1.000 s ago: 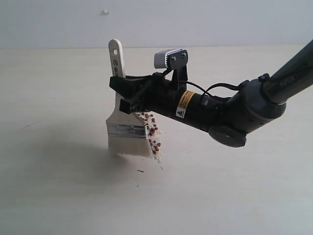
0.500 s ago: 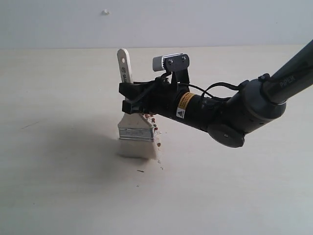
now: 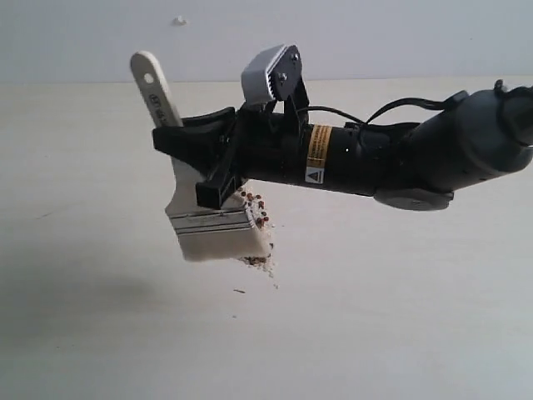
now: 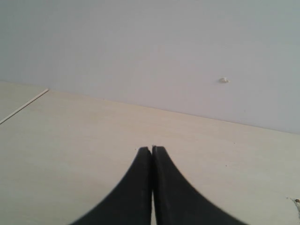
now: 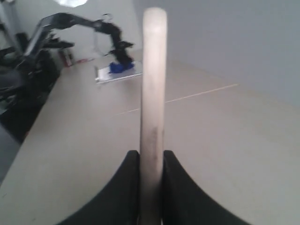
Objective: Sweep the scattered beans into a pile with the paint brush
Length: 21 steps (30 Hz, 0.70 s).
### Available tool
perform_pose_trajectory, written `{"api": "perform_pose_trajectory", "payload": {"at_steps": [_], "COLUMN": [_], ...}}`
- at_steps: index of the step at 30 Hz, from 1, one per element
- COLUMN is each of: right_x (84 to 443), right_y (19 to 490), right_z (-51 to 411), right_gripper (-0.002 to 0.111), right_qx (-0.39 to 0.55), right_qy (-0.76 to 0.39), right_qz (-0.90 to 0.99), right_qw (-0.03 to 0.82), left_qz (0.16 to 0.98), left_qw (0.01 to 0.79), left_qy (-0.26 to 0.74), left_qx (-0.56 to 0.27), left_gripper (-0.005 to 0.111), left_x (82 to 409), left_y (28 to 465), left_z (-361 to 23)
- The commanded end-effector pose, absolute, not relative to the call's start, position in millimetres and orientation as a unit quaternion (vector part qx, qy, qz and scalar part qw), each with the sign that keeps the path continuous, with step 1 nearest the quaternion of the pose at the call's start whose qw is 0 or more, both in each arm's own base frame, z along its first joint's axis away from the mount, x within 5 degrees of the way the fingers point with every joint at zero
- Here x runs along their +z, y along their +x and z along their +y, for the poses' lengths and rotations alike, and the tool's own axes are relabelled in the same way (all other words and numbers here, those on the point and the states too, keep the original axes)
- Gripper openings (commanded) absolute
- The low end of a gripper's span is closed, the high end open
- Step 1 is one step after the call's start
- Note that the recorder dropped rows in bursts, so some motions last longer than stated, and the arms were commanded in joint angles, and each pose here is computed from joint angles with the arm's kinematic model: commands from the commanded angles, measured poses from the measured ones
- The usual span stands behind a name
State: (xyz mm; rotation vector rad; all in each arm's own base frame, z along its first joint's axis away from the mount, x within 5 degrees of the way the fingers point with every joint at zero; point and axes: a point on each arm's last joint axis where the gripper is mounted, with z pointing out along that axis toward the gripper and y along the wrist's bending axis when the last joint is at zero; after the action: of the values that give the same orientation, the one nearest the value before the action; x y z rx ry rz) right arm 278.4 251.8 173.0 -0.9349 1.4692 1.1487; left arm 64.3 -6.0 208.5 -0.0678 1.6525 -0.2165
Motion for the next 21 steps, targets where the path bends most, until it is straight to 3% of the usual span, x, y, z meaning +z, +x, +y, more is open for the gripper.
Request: {"api": "perform_pose_trajectory", "payload": {"at_steps": [1, 10, 21], "right_x": [195, 194, 160], "right_y": [255, 255, 264], "right_z": [251, 209, 203], "right_gripper": [0.000, 0.000, 0.000], "right_qx": [0.494, 0.467, 0.479], "right_qy": [-0.490, -0.604, -0.590], "right_qz": [0.546, 0.503, 0.538], "right_qw": [0.467, 0.405, 0.365], "left_qz": [0.733, 0.734, 0.734], "left_qw": [0.671, 0.671, 0.671], "left_qy": [-0.031, -0.032, -0.032], "left_qx": [-0.101, -0.101, -0.101], "left_gripper": [0.000, 0.000, 0.000], "left_x": [207, 207, 207], "left_y": [64, 64, 64], "left_z": [-6, -6, -6]}}
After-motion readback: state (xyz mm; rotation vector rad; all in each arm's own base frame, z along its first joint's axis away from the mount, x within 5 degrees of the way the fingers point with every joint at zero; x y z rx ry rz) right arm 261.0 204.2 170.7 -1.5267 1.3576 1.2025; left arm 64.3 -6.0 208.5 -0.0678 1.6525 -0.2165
